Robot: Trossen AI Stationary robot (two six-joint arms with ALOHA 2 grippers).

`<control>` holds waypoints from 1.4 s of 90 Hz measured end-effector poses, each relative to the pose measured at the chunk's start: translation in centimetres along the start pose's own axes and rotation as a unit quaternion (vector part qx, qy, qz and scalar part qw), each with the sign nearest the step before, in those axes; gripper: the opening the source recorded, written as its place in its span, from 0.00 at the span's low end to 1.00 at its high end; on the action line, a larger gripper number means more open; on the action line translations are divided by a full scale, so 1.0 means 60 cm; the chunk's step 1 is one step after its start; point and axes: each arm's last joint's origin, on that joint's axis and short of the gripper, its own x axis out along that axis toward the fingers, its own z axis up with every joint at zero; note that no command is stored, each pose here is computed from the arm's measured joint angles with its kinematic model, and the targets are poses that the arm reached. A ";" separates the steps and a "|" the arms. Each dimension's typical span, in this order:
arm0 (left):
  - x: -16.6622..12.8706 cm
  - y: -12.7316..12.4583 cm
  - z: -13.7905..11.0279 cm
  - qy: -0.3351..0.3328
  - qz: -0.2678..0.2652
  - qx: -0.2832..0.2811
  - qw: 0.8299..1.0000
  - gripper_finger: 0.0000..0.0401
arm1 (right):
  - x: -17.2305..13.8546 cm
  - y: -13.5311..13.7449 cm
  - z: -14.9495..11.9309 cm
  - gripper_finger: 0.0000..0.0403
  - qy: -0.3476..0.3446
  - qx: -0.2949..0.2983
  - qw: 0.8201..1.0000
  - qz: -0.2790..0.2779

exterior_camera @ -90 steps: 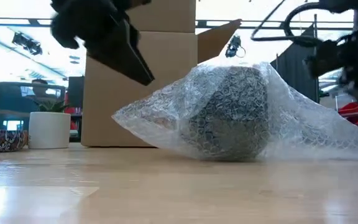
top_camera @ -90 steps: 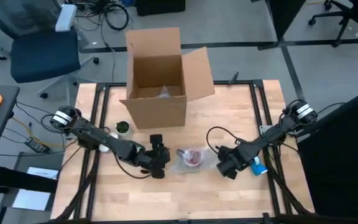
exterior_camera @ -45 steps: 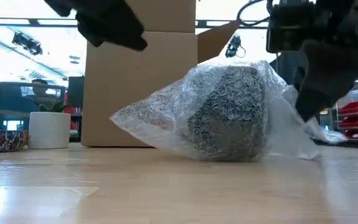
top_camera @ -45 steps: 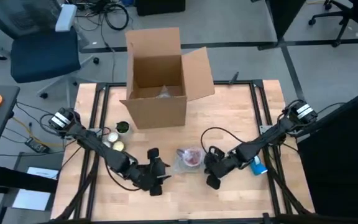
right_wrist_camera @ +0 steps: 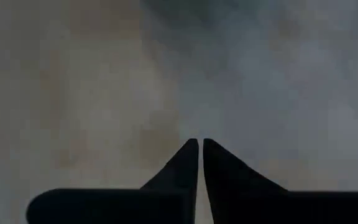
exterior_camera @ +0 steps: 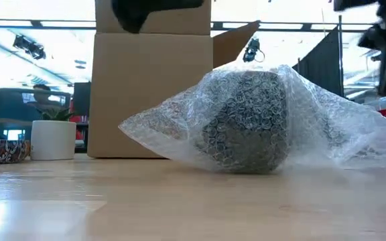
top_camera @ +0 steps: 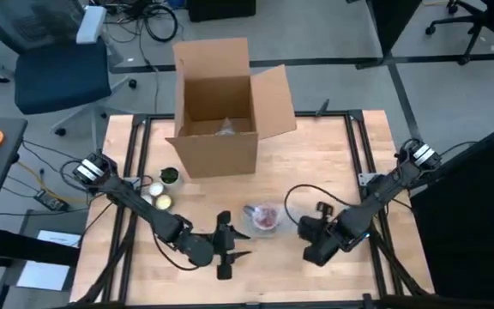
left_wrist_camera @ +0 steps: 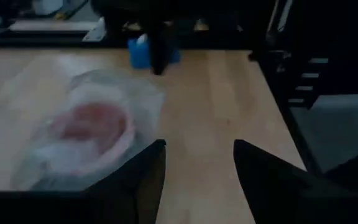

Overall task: Wrap mug
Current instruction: Wrap the black mug with bubble wrap

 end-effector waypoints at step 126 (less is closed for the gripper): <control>0.020 0.140 -0.055 0.256 0.146 0.059 0.954 0.43 | -0.001 0.100 0.023 0.22 -0.136 -0.034 0.973 0.185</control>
